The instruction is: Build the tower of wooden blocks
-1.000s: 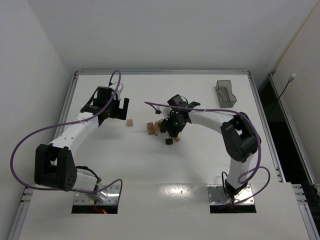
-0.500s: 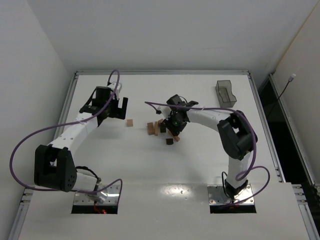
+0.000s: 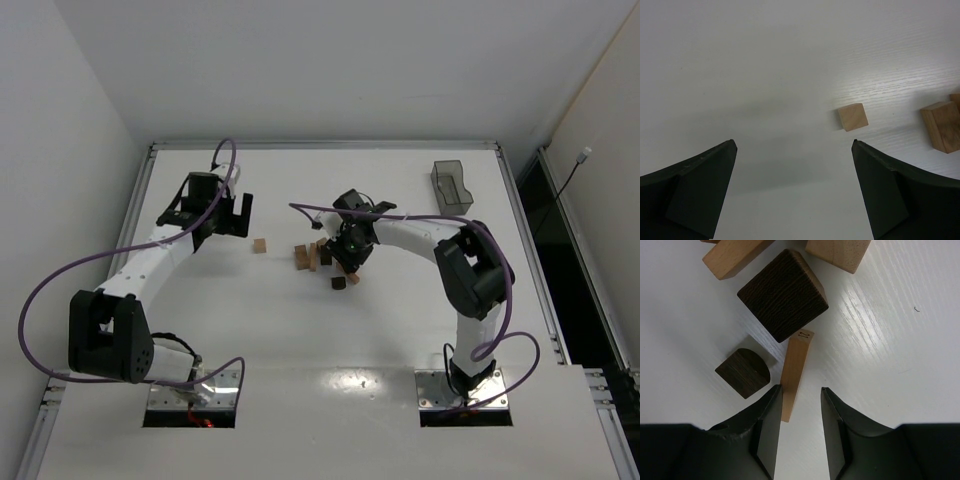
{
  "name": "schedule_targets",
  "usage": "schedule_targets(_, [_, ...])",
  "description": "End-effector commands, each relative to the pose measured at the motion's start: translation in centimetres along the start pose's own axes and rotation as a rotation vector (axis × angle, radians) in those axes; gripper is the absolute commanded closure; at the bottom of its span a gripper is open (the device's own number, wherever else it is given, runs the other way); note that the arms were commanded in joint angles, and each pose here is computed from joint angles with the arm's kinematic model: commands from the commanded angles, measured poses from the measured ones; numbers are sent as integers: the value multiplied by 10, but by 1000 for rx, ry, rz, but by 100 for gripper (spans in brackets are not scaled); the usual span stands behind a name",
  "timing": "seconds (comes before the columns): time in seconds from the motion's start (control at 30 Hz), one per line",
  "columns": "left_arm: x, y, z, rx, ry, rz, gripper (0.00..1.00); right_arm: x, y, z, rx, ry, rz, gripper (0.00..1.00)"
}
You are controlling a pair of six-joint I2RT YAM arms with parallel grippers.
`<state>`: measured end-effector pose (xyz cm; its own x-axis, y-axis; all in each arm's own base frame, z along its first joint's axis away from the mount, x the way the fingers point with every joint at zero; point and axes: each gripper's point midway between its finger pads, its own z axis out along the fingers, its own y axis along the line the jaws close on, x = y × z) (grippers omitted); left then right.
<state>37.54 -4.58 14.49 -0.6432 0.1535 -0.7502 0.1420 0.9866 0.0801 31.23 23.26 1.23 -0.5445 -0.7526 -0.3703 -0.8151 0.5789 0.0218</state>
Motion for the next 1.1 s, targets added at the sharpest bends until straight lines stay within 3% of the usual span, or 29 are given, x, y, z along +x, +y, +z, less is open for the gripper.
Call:
schedule_targets(0.0, [-10,3,-2,0,-44,1,0,-21,7,-14,-15,-57,-9,67])
schedule_targets(0.43, [-6,6,-1,-6,-34,-4,0,-13,23,-3,-53,-11,-30,67])
schedule_targets(0.7, [-6,6,-1,-6,-34,-4,0,-9,4,-2,57,8,-11,65])
schedule_targets(1.07, [-8,10,-1,-14,-42,-11,0,-4,12,9,3,56,5,80])
